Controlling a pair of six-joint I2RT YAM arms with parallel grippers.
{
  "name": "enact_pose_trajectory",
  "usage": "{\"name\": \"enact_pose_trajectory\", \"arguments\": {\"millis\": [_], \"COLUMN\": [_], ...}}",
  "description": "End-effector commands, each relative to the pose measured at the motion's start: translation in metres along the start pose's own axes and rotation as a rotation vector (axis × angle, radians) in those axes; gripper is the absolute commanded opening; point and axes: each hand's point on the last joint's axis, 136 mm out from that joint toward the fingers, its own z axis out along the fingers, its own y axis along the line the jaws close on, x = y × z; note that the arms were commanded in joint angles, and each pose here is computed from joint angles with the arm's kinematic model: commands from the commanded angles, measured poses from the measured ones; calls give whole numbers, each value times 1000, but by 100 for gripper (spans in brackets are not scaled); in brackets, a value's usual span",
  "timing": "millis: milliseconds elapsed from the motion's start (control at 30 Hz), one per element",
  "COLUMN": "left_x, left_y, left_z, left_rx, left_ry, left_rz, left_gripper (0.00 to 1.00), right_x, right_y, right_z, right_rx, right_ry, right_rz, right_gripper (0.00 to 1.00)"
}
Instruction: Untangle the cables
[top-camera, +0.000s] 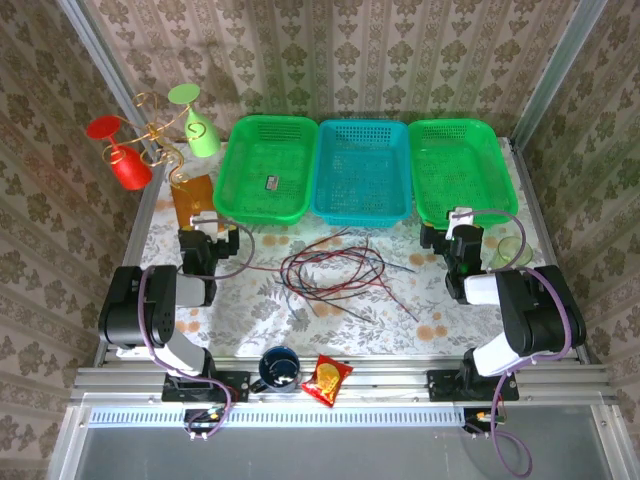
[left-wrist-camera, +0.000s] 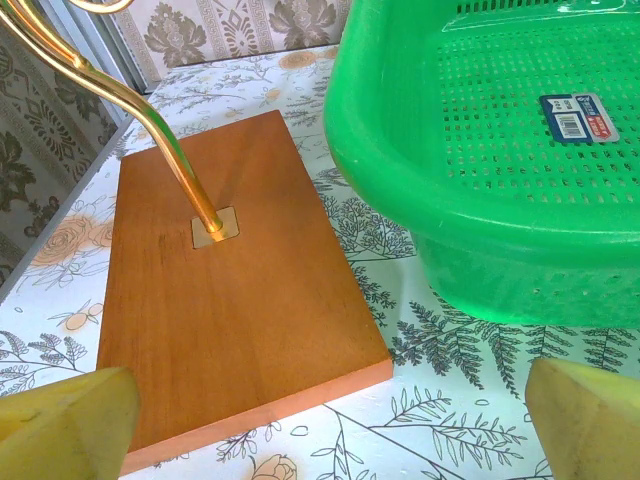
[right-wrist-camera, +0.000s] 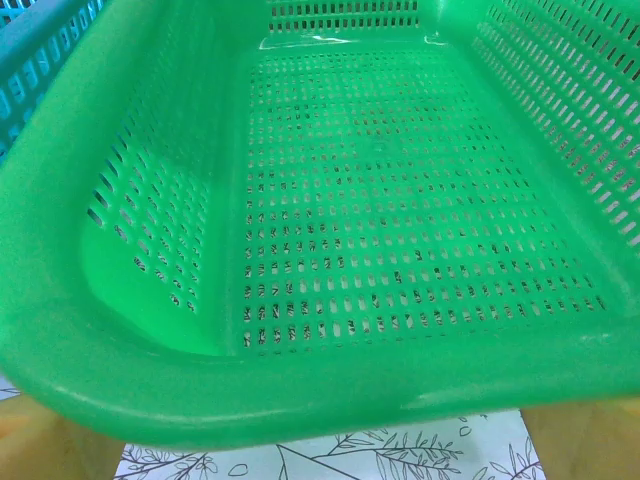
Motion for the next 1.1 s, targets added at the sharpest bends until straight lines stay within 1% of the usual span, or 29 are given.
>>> {"name": "enact_pose_trajectory", "arguments": {"millis": [0,300,433,933,1067], "left_x": [-9,-9,-8,-7,-7], "left_y": [0,2,8,9,14], "left_z": [1,1,2,2,0], "left_rx": [8,4,-21,-14,-46], "left_ry": [-14,-14,-6,-3,-11], "left_rz": [12,4,-17,-26,-33], "left_gripper": [100,100,100,100,100], "right_x": [-15,-15,-16,-16,-16], "right_y": [-1,-1,-1,-1,-1], "right_z": [1,1,1,1,1], "right_rx": [7,6,6,7,5], "right_ry": [-53,-54,-54,-54,-57], "right_rz": [15,15,16,16,16], "right_gripper": [100,100,100,100,100]}}
